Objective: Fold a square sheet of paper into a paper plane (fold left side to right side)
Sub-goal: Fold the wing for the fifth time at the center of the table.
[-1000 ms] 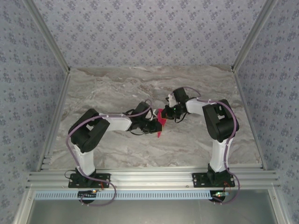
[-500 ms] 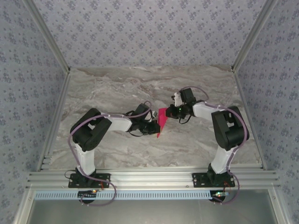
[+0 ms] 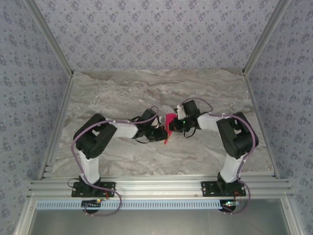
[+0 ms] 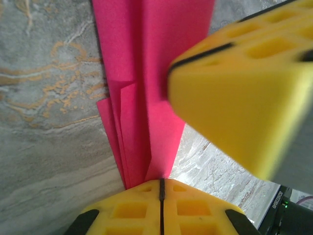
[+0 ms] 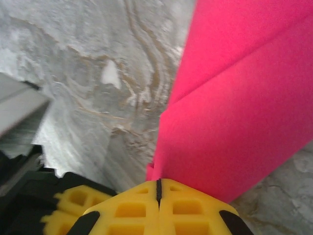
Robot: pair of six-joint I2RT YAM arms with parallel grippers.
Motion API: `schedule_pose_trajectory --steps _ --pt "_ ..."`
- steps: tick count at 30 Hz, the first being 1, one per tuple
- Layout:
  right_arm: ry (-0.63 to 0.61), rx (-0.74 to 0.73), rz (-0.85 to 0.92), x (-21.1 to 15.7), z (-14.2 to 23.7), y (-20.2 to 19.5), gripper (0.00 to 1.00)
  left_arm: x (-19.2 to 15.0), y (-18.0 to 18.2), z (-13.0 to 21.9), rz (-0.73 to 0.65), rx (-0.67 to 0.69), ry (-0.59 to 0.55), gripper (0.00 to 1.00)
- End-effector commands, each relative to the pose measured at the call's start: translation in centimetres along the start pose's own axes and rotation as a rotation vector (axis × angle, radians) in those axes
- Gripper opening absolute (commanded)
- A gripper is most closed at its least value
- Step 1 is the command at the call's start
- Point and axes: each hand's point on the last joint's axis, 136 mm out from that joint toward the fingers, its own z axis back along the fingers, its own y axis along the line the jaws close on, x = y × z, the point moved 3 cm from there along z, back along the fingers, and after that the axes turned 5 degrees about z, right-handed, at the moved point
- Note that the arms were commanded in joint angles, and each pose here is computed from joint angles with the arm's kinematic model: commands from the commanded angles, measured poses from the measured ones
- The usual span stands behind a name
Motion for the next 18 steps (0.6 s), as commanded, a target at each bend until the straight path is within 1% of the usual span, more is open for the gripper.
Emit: schedule_pose_trajectory --steps 1,4,10,18 --pt "0.006 -0.02 0.008 0.6 -0.6 -0.5 0.06 -1.7 3.9 -0.6 0.062 0.134 0.032 0.05" --pt "0.014 -0.055 0.01 0.6 -0.9 -1.6 0.06 -1.7 4.0 -0.6 0.068 0.129 0.038 0.05" --pt "-0.002 -0.079 0.001 1.7 -0.5 -3.2 0.06 -2.0 4.4 -0.8 0.075 0.134 0.05 0.05" --pt "-0.033 -0.075 0.0 4.3 0.0 -4.2 0.06 -2.2 5.0 -0.7 0.084 0.147 0.052 0.05"
